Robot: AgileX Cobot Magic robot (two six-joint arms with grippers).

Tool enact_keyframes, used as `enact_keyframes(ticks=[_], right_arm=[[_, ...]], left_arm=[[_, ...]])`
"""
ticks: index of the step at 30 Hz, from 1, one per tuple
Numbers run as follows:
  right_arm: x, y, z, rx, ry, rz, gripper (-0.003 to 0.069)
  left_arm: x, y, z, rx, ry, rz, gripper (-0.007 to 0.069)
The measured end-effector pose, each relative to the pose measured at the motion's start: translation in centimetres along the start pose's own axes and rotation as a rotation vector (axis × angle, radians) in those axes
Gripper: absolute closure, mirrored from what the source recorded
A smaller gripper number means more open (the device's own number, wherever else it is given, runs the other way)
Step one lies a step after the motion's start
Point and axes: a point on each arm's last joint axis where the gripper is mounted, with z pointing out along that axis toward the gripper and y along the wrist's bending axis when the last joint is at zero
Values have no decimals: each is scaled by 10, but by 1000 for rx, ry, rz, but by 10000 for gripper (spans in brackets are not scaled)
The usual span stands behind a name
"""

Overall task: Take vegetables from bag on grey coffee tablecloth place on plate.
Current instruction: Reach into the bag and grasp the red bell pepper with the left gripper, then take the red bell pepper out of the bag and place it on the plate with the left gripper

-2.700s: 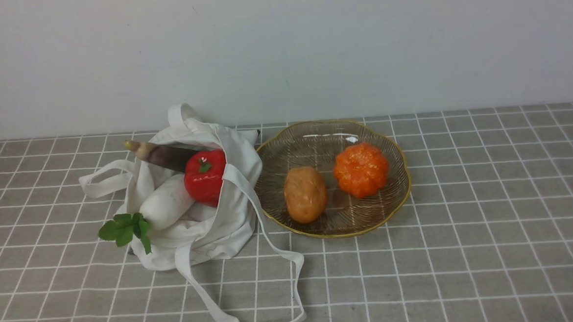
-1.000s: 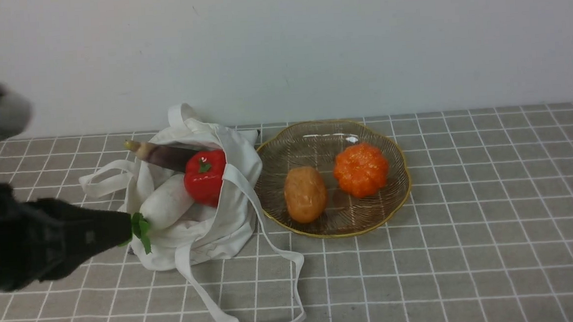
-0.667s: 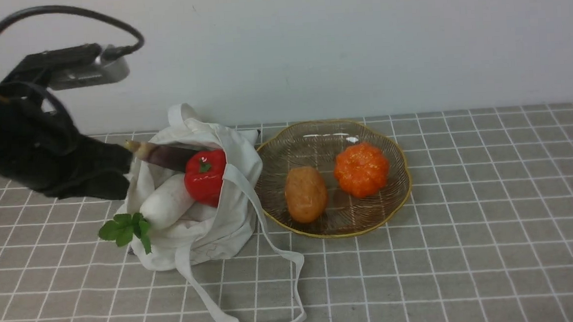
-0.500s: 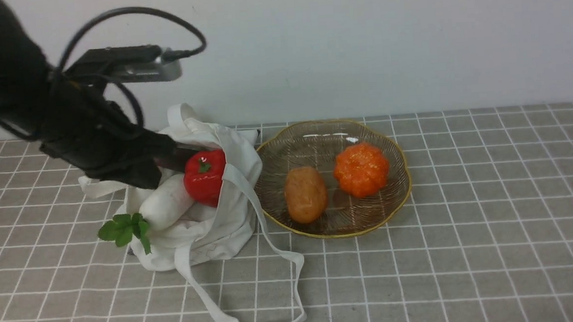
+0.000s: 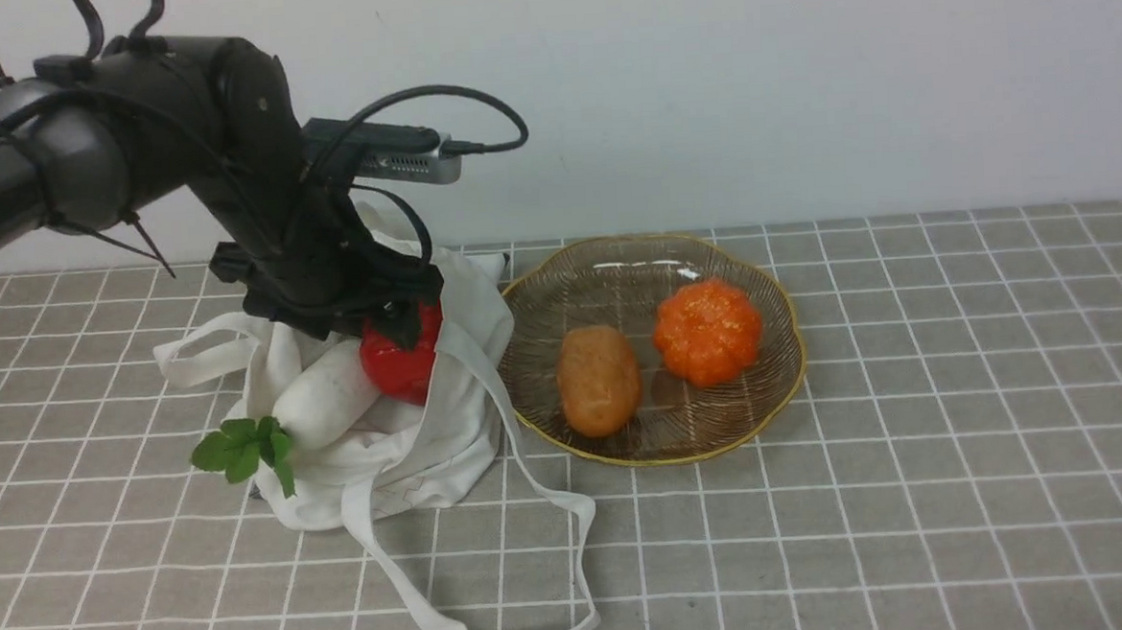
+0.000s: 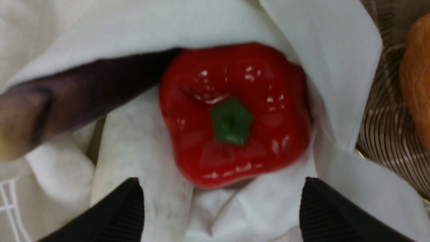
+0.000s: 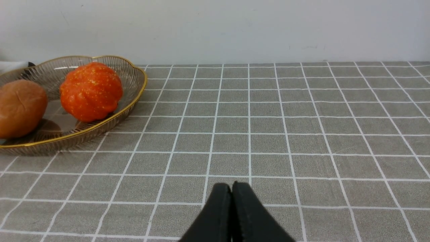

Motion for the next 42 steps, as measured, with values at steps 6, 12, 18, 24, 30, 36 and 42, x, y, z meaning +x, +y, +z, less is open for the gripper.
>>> enact_keyframes(ticks=[6, 12, 18, 24, 30, 36, 42], right_arm=[[0, 0, 0, 0, 0, 0, 674], [0, 0, 0, 0, 0, 0, 674], [0, 0, 0, 0, 0, 0, 674], [0, 0, 0, 0, 0, 0, 674], [0, 0, 0, 0, 0, 0, 674], [0, 0, 0, 0, 0, 0, 674], [0, 0, 0, 0, 0, 0, 674]], left_arm=[[-1, 2, 16, -11, 1, 6, 20], [-3, -2, 16, 25, -25, -24, 21], [-6, -4, 26, 51, -44, -52, 21], [-7, -3, 35, 49, -44, -52, 21], [-9, -3, 36, 52, -54, -55, 55], [-9, -3, 37, 52, -52, -55, 66], [-8, -3, 28, 45, -52, -47, 66]])
